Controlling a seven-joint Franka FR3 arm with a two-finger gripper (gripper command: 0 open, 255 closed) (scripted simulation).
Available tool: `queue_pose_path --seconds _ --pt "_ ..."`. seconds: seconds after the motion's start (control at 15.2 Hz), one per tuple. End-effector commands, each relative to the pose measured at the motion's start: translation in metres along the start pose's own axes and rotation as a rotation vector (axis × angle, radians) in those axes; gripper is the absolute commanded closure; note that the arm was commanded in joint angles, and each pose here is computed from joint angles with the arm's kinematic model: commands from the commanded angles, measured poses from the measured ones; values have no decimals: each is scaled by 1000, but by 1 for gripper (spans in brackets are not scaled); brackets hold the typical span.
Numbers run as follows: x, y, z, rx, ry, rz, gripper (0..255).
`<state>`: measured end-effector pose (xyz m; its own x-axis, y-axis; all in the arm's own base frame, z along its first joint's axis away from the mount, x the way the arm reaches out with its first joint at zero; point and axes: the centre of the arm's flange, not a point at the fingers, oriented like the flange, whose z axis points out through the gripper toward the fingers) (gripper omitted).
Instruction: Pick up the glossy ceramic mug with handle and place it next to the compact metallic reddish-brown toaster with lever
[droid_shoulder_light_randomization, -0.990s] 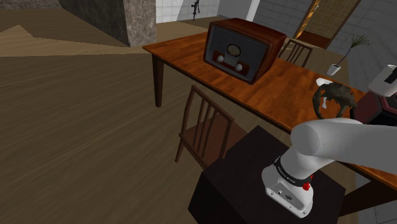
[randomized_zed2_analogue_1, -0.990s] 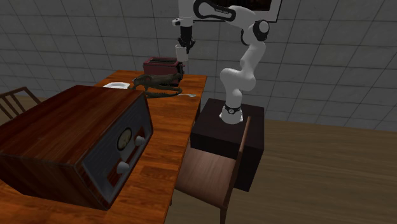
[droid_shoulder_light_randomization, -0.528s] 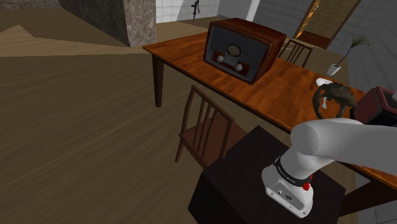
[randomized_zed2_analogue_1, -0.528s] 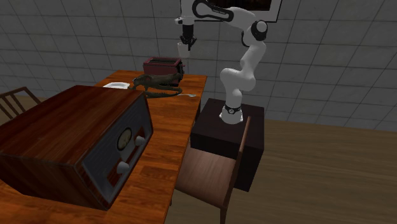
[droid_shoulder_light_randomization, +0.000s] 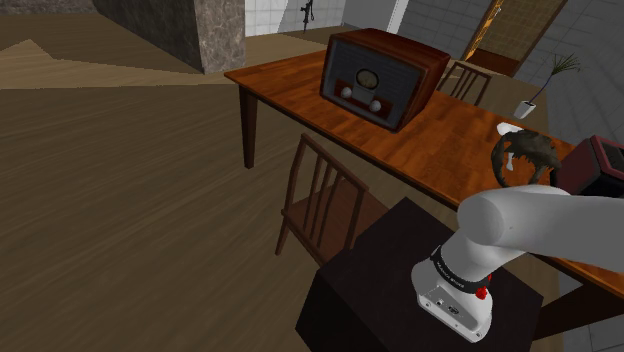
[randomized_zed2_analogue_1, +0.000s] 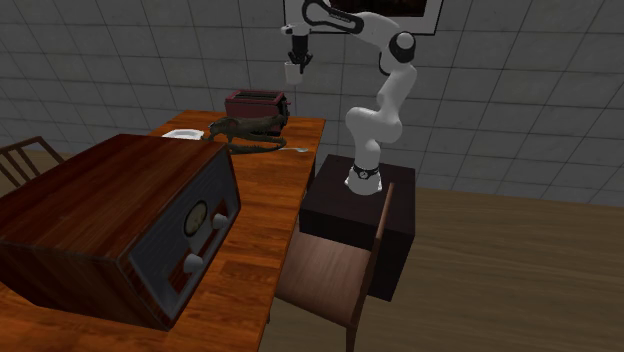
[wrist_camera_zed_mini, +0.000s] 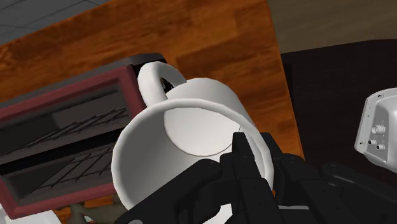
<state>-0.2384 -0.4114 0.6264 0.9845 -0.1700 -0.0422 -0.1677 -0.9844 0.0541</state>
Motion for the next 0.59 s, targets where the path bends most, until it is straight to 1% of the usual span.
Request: queue_pose_path --seconds 0.0,0.13,0.53 --pt "-25 13 2 0 -1 -1 255" --pt "-53 24 4 0 -1 -1 255" --pt "-52 23 35 0 -1 -1 255"
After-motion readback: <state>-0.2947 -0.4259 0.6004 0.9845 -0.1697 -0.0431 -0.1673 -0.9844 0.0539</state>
